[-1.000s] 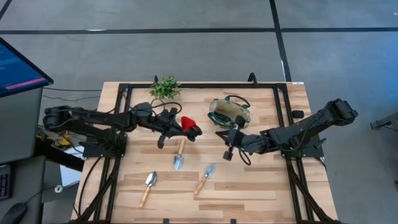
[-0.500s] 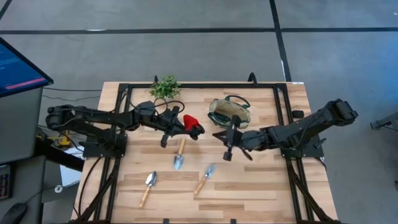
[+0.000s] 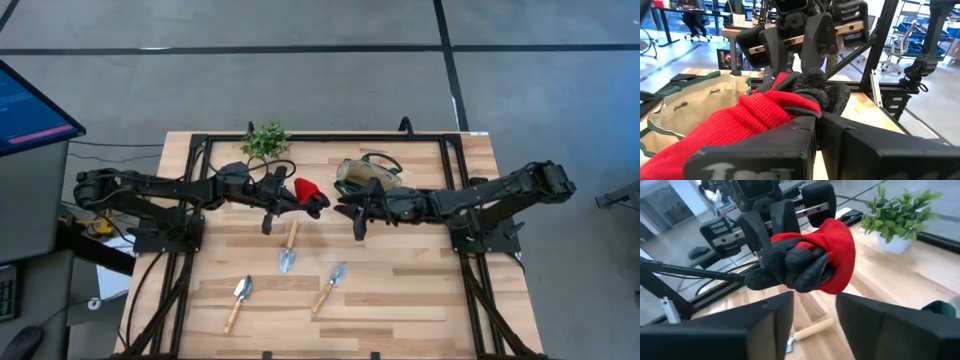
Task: Pick & Place Garden tools in Gardening bag
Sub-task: Put the red glove into the gardening bag
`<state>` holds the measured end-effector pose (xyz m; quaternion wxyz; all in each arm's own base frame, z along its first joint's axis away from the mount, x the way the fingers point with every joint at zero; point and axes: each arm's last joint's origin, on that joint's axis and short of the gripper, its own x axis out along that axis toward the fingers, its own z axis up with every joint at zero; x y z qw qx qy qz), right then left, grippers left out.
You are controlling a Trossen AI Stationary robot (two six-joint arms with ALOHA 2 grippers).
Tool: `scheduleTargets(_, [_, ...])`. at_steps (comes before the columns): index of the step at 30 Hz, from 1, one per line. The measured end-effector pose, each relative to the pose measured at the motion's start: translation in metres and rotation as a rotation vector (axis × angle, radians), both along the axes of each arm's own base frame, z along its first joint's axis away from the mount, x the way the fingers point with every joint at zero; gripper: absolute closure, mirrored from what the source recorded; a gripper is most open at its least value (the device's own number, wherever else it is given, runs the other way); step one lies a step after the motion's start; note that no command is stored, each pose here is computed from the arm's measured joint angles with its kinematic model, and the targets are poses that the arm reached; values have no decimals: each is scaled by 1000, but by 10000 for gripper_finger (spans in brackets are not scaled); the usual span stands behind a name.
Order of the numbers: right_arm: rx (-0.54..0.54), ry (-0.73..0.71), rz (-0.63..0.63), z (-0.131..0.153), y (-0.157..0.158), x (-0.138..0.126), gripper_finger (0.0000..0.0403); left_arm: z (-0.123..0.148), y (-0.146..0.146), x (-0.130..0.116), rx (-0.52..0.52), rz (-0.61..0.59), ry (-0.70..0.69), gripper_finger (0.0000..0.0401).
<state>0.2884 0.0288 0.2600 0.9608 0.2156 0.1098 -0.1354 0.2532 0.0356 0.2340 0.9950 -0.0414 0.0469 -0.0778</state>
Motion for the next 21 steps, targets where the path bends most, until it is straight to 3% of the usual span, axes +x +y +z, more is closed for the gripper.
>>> scheduleTargets(10, [49, -55, -1, 4, -3, 2, 185, 0, -7, 1, 9, 21, -1, 400])
scheduleTargets(21, [42, -46, 7, 4, -4, 2, 214, 2, -12, 7, 20, 46, -68, 400])
